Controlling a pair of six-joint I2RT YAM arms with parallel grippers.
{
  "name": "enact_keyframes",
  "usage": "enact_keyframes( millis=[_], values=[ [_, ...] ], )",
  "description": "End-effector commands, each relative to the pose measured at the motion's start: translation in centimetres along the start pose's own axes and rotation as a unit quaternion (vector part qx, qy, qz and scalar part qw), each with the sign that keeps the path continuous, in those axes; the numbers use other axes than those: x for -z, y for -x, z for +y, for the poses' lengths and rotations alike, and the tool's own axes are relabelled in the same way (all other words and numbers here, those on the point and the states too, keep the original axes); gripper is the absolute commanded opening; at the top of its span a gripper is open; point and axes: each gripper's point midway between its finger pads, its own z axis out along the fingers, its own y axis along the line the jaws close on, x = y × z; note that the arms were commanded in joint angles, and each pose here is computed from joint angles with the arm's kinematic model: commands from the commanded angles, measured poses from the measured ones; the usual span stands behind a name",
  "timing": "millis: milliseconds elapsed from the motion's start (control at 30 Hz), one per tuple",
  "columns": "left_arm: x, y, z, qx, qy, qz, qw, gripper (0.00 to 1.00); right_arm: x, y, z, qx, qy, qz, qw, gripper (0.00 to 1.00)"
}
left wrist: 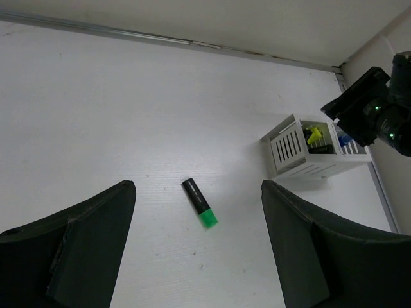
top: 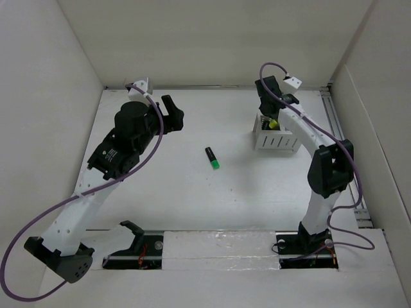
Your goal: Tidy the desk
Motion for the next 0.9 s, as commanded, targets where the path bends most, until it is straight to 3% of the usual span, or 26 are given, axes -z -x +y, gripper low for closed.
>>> enact_keyframes(
  millis=[0,33,100,133,167,200,333,433,467,567,867],
  values=[
    [1.0,2.3,-1.0,0.004,-0.025,-0.033,0.999,0.76,4.4,3.8,0.2,-0.039,0.037,-0.034,0.998,0.55],
    [1.2,2.4,-1.0,0.005,-0.024,-0.035,0.999,0.76,5.1,4.0,0.5,-0.037,0.054,-0.028,0.998,0.53],
    [1.3,2.3,-0.9,0.008,-0.024,-0.036,0.999,0.76,7.6,3.2,2.2,-0.026,0.108,-0.017,0.994,0.38],
    [1.4,2.2,-0.7,0.010,-0.019,-0.035,0.999,0.76,9.8,0.9,4.2,0.012,0.177,0.014,0.984,0.06],
    [1.5,2.3,-0.7,0.010,-0.020,-0.036,0.999,0.76,9.8,0.8,4.0,0.011,0.179,0.013,0.984,0.05],
    [1.5,2.3,-0.7,0.011,-0.019,-0.036,0.999,0.76,11.3,-1.1,5.3,0.031,0.210,0.029,0.977,0.01],
    [2.1,2.3,-0.2,0.013,-0.010,-0.035,0.999,0.76,13.8,-8.7,8.1,0.101,0.275,0.106,0.950,0.00],
    [2.5,2.2,0.1,0.015,-0.004,-0.035,0.999,0.76,13.9,-13.5,9.5,0.157,0.288,0.156,0.932,0.36],
    [2.6,2.2,0.2,0.016,-0.003,-0.034,0.999,0.76,13.9,-14.5,9.6,0.174,0.286,0.167,0.927,0.53],
    [2.9,2.1,0.4,0.017,0.000,-0.034,0.999,0.76,13.8,-17.5,10.6,0.218,0.293,0.187,0.912,0.70],
    [3.7,2.5,0.7,0.018,0.003,-0.043,0.999,0.76,11.2,-24.6,11.1,0.281,0.273,0.249,0.886,0.68]
  ],
)
